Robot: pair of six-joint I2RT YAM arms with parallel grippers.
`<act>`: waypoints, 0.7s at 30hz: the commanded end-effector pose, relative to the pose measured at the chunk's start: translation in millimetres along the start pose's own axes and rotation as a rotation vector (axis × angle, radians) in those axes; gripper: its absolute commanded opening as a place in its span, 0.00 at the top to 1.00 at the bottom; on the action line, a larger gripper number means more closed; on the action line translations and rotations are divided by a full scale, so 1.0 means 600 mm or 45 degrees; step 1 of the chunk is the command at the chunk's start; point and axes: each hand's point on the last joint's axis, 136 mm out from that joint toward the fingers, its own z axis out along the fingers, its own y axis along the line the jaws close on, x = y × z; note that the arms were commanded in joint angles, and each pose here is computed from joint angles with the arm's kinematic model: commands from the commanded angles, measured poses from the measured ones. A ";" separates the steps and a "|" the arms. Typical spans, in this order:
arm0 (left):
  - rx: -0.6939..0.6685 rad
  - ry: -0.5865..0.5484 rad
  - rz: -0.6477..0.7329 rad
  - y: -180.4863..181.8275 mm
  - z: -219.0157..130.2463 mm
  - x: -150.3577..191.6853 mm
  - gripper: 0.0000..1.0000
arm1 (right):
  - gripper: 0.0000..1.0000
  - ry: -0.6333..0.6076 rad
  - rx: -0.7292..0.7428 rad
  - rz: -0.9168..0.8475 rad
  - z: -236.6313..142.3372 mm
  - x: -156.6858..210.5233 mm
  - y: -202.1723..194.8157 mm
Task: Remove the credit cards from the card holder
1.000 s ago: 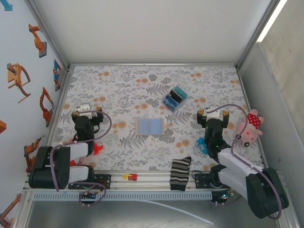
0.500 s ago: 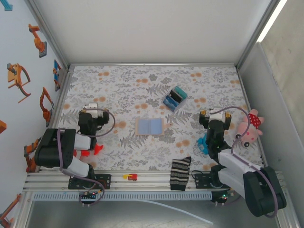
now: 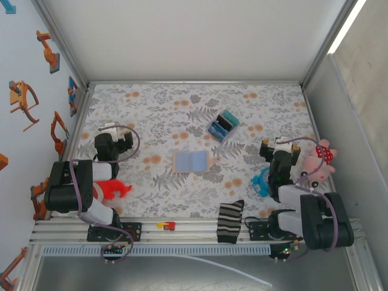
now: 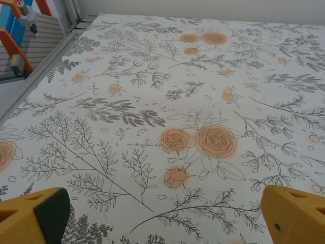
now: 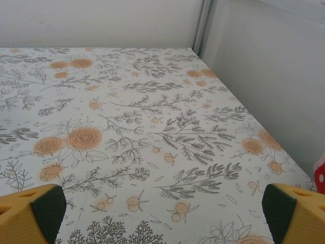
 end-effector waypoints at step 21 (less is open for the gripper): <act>0.013 0.009 -0.016 -0.005 0.000 0.001 0.03 | 0.01 0.006 -0.459 -0.037 0.065 0.003 0.096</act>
